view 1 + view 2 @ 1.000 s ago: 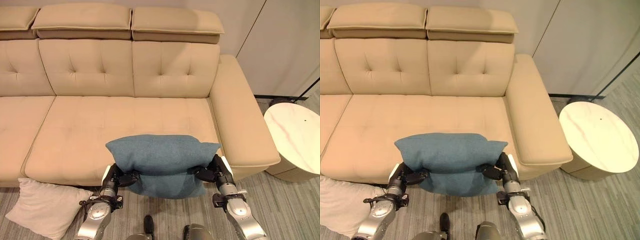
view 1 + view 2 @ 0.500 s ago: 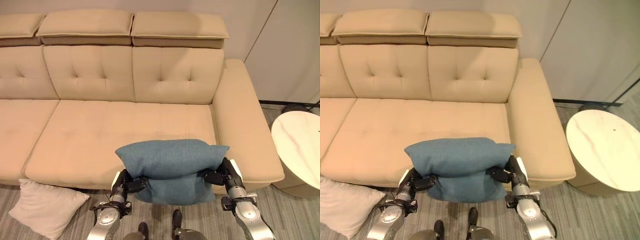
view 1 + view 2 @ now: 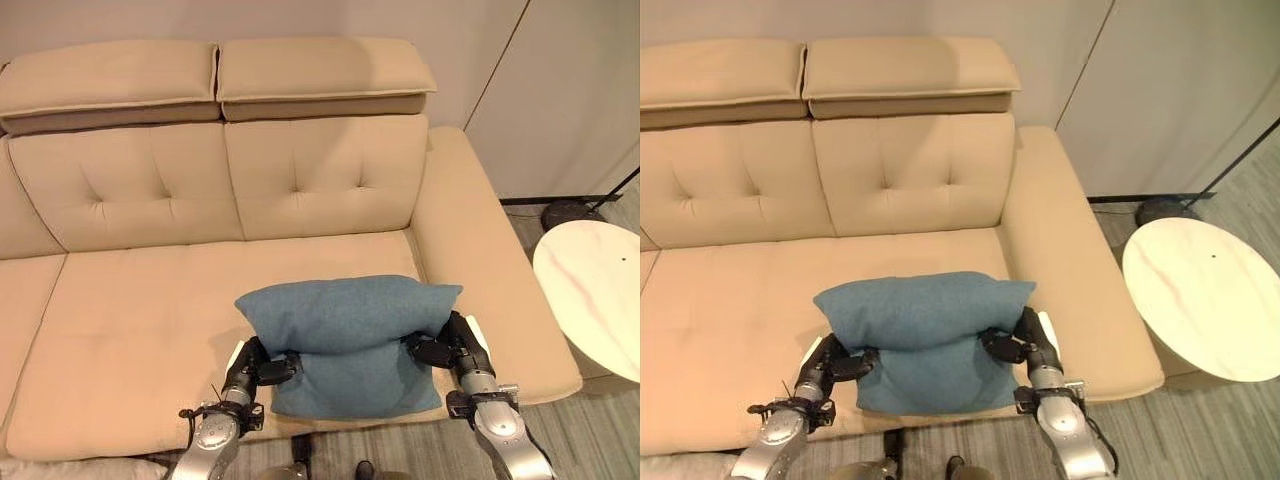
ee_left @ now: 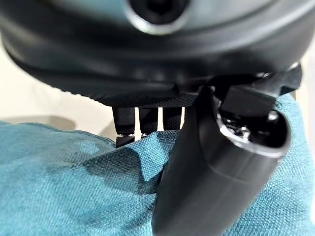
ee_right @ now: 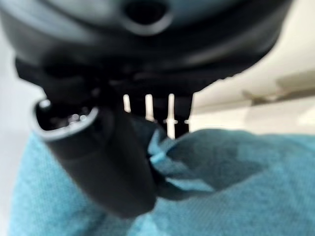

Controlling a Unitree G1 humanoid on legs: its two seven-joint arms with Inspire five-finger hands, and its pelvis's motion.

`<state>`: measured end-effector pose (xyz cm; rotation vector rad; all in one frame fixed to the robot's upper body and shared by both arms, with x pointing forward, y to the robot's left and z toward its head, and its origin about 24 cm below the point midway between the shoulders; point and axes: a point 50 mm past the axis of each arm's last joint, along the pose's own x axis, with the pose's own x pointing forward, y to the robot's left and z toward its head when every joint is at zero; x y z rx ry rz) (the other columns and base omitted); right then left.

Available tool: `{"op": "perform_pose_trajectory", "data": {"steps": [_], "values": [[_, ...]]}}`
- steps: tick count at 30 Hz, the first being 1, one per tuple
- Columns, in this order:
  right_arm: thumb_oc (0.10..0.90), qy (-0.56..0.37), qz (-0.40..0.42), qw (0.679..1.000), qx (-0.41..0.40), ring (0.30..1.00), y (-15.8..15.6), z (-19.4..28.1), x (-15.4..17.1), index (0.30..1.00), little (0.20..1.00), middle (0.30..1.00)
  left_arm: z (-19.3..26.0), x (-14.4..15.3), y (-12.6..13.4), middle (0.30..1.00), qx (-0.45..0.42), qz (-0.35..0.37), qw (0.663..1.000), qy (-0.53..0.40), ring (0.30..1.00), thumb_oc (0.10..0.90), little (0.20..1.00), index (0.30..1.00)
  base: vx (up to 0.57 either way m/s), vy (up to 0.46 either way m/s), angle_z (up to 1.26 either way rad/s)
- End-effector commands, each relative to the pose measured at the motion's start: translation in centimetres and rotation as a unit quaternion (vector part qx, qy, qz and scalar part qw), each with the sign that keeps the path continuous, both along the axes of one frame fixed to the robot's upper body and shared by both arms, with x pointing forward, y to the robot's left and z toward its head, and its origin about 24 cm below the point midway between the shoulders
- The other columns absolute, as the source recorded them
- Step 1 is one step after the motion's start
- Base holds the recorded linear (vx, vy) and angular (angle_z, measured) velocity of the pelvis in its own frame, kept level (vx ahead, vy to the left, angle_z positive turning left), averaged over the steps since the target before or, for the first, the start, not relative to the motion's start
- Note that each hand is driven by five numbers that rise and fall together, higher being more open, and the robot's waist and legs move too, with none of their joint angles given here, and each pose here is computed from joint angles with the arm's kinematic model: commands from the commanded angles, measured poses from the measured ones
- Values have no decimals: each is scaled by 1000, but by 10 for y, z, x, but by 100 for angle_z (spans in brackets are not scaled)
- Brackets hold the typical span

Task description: Pick up all the scattered cushions and arrange them neatly on the sofa.

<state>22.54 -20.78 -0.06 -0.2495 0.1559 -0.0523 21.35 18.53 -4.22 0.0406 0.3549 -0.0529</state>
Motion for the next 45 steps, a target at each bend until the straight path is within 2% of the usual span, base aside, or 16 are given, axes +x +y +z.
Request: {"op": "perform_pose_trajectory", "data": {"steps": [1, 8, 14, 23, 26, 31, 36, 37, 38, 45], "values": [[400, -175, 55, 983, 18, 300, 20, 64, 26, 300, 300, 300, 62, 29, -10, 300, -29, -19, 983, -177, 300, 400, 300, 300, 124, 35, 7], [400, -177, 37, 983, 2, 300, 14, 64, 27, 300, 300, 300, 63, 29, -12, 300, -38, -6, 981, -188, 300, 400, 300, 300, 145, -142, 30], [400, -198, 22, 980, -26, 300, 12, 74, 34, 300, 300, 300, 86, 45, -21, 300, -51, 5, 971, -235, 300, 400, 300, 300, 84, -117, 20], [400, -305, 15, 950, -60, 300, 34, 132, 84, 300, 300, 300, 152, 100, -52, 300, -30, -3, 936, -351, 300, 400, 300, 300, -70, -51, 8], [400, -395, 6, 915, -83, 300, 52, 196, 118, 300, 300, 300, 226, 135, -72, 300, 1, -1, 890, -456, 300, 400, 300, 300, -378, -8, 12], [400, -438, -19, 892, -110, 300, 51, 242, 138, 300, 300, 300, 268, 153, -65, 300, 35, 29, 864, -502, 300, 400, 300, 300, -105, 2, 7], [400, -430, -28, 888, -159, 300, 42, 262, 153, 300, 300, 300, 279, 165, -59, 300, 78, 23, 864, -498, 300, 400, 300, 300, -34, -4, -3], [422, -431, -28, 888, -159, 333, 42, 263, 153, 333, 333, 333, 280, 166, -59, 302, 78, 24, 863, -499, 302, 402, 302, 302, -40, -10, -4], [800, -419, -36, 890, -177, 900, 34, 266, 158, 900, 900, 900, 281, 170, -54, 900, 99, 20, 865, -491, 900, 800, 900, 900, -39, -8, -4], [800, -397, -68, 895, -189, 900, 12, 266, 160, 900, 900, 900, 265, 172, -34, 900, 101, 44, 881, -459, 900, 800, 900, 900, -4, -7, 0]]}}
